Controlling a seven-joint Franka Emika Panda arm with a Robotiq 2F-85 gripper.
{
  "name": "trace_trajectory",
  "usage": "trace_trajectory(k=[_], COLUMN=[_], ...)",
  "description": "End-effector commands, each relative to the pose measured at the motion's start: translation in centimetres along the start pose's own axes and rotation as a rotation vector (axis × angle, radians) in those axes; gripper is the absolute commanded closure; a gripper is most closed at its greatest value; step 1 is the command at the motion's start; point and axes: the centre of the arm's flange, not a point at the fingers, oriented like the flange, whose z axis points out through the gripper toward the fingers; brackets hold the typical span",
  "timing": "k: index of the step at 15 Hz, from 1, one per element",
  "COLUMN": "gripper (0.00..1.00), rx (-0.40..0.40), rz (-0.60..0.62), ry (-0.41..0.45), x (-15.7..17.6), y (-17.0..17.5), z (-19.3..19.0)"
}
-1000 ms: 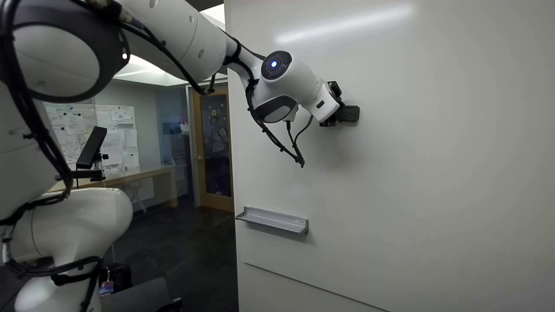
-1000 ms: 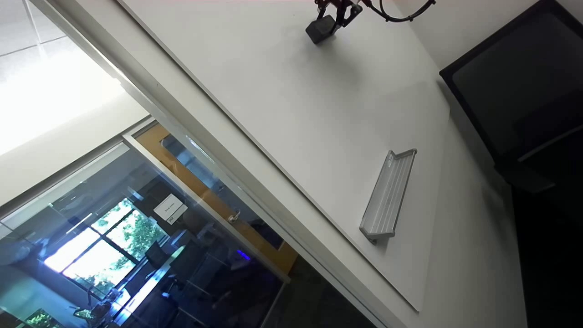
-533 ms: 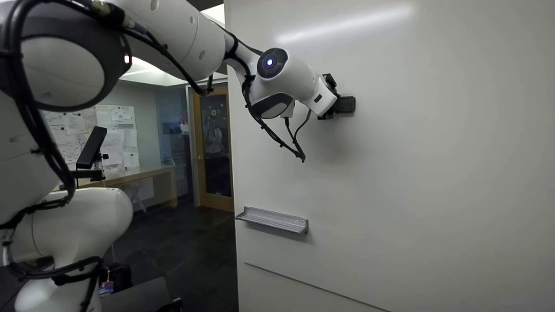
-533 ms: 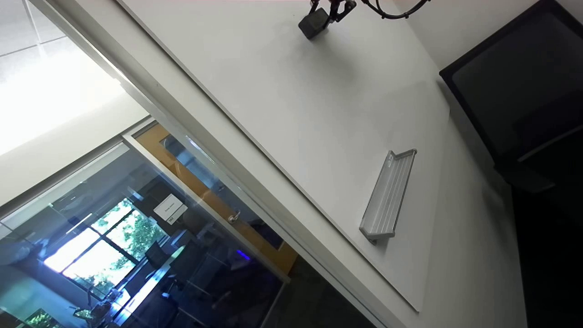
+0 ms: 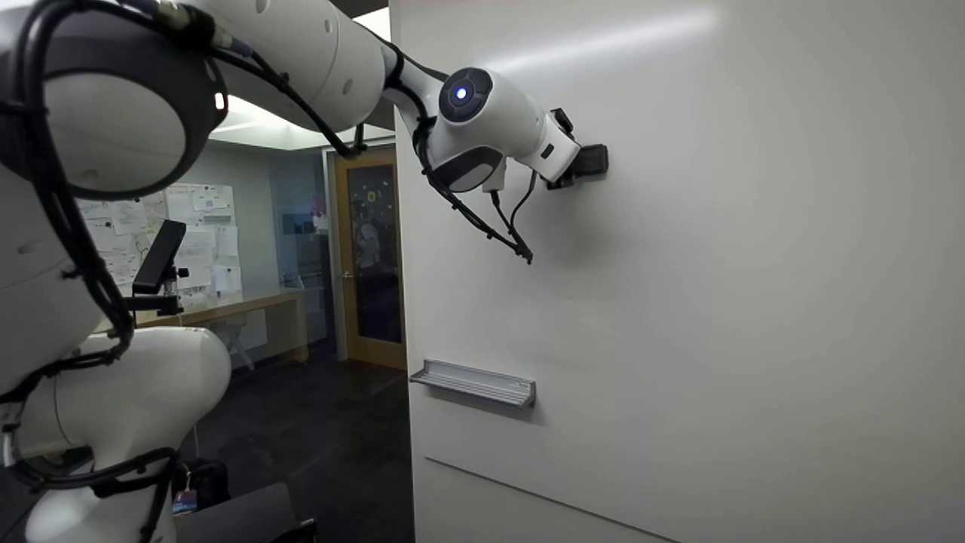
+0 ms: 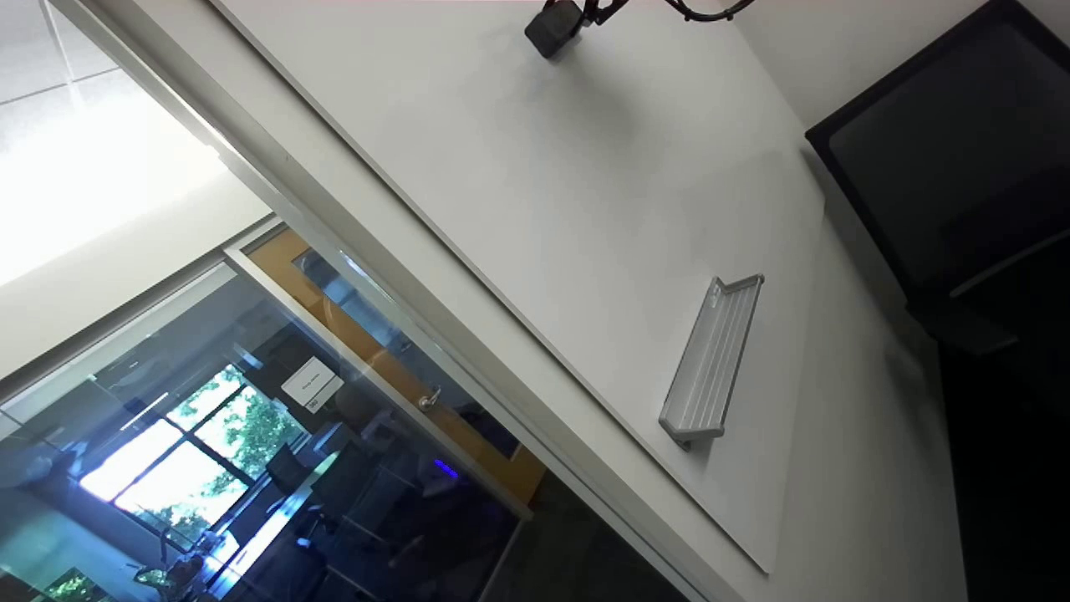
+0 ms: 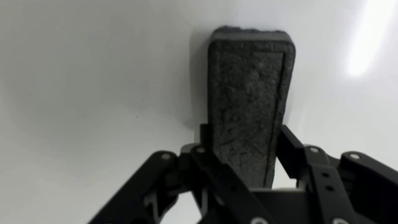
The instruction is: Take the eraser and rub off the contents on the whiteboard
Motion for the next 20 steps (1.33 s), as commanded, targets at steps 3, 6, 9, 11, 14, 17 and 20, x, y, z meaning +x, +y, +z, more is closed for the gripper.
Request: trace_trajectory(k=[3,6,9,11,14,17,20], gripper=[0.72,0.72,0.72,0.72,0.72,0.72,0.72], rx=[0.073,-0.002,-0.066,-0.122,-0.208,-0.297,-0.387], rz=[-0.023,-0.007,-0.011,-0.021,-0.042,-0.062,-0.052], ry=[-0.084,-0.091,-0.121,-0.135,-0.136,-0.139,-0.138], x=[-3.9,-3.9,-4.4,-5.0,-6.0,-7.1,-8.0], y=[-6.0,-5.7,-5.8,-5.9,-5.6,-4.7,-3.2], z=[1.7,0.4,-1.1,-2.0,-2.8,-3.4,-4.4])
